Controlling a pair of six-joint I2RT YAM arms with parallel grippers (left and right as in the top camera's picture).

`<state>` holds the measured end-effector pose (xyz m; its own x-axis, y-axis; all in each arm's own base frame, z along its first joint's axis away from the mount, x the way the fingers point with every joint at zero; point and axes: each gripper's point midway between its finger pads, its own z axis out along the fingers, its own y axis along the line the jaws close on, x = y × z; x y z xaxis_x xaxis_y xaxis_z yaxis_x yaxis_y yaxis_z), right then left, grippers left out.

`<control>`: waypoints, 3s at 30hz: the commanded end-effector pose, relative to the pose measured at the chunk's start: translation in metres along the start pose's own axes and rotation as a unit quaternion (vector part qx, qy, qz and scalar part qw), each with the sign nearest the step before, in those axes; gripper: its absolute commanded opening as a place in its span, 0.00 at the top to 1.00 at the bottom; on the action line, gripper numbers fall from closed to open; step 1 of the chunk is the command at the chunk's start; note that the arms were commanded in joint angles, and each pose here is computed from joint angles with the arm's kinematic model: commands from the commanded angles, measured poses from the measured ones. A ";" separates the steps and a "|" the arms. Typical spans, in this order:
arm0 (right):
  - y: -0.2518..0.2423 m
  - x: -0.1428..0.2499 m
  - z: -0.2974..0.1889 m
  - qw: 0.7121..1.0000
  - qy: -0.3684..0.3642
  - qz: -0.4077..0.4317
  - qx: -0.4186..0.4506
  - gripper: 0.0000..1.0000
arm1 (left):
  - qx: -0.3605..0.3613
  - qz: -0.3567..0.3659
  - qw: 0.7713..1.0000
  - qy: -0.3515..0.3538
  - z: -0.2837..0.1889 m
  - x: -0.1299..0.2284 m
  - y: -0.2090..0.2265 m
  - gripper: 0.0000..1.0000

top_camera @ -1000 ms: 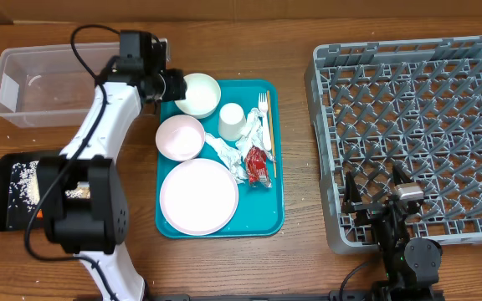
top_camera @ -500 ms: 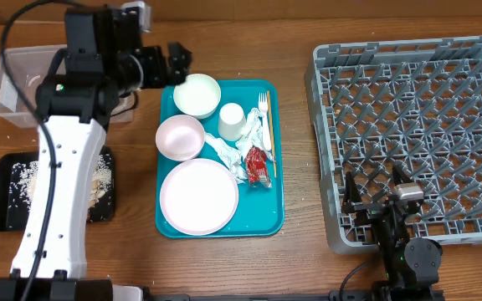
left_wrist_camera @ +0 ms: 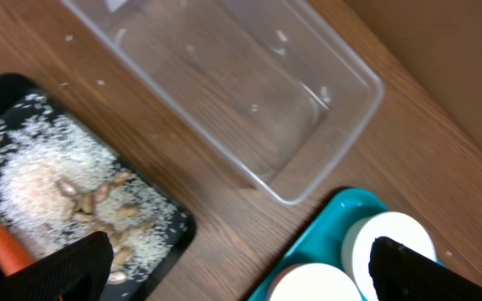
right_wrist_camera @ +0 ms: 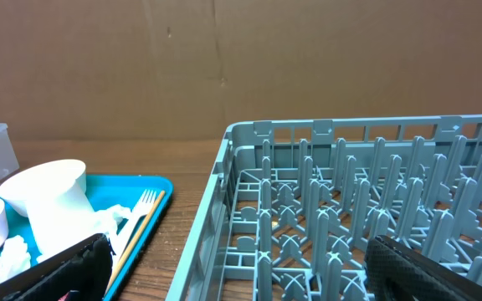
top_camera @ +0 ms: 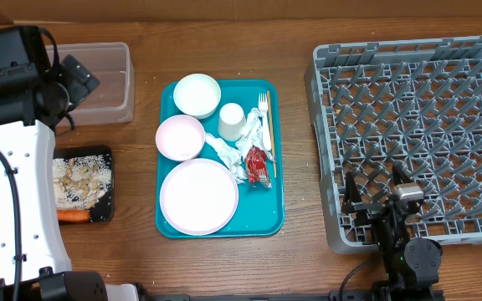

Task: Sort waste into correct bins and load items into the dishwasher rack
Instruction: 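Move the left gripper back to rest beside the black tray, then reach the right gripper to the white cup on the teal tray and grasp it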

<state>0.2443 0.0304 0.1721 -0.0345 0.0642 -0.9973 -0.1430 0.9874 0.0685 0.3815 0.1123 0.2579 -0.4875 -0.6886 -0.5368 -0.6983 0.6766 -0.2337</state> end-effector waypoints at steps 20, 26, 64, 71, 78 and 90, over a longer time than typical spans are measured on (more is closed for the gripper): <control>0.151 -0.037 -0.091 0.859 -0.104 -0.088 -0.493 0.00 | 0.039 -0.120 0.992 0.021 0.000 -0.025 0.037 0.00; 0.164 -0.050 -0.123 0.803 -0.165 -0.155 -0.552 0.00 | 0.039 -0.120 0.992 0.021 0.000 -0.025 0.036 0.00; 0.159 -0.188 0.137 0.937 0.160 0.057 -0.305 0.00 | 0.039 -0.120 0.992 0.022 0.000 -0.025 0.036 0.00; 0.219 -0.104 0.186 0.928 0.245 -0.036 -0.279 0.00 | 0.039 -0.120 0.992 0.021 0.000 -0.025 0.036 0.00; 0.254 -0.030 0.204 0.904 0.299 -0.051 -0.301 0.00 | 0.039 -0.120 0.992 0.021 0.000 -0.025 0.036 0.00; 0.238 0.055 0.239 0.908 0.361 -0.030 -0.210 0.00 | 0.039 -0.120 0.992 0.021 0.000 -0.025 0.036 0.00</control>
<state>0.4328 0.3046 0.1214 -0.6393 -0.2821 -0.7153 -0.5602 0.8081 0.1820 0.3683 0.1551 0.2578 -0.3501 -0.8344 -0.4256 -0.7548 0.5204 -0.3994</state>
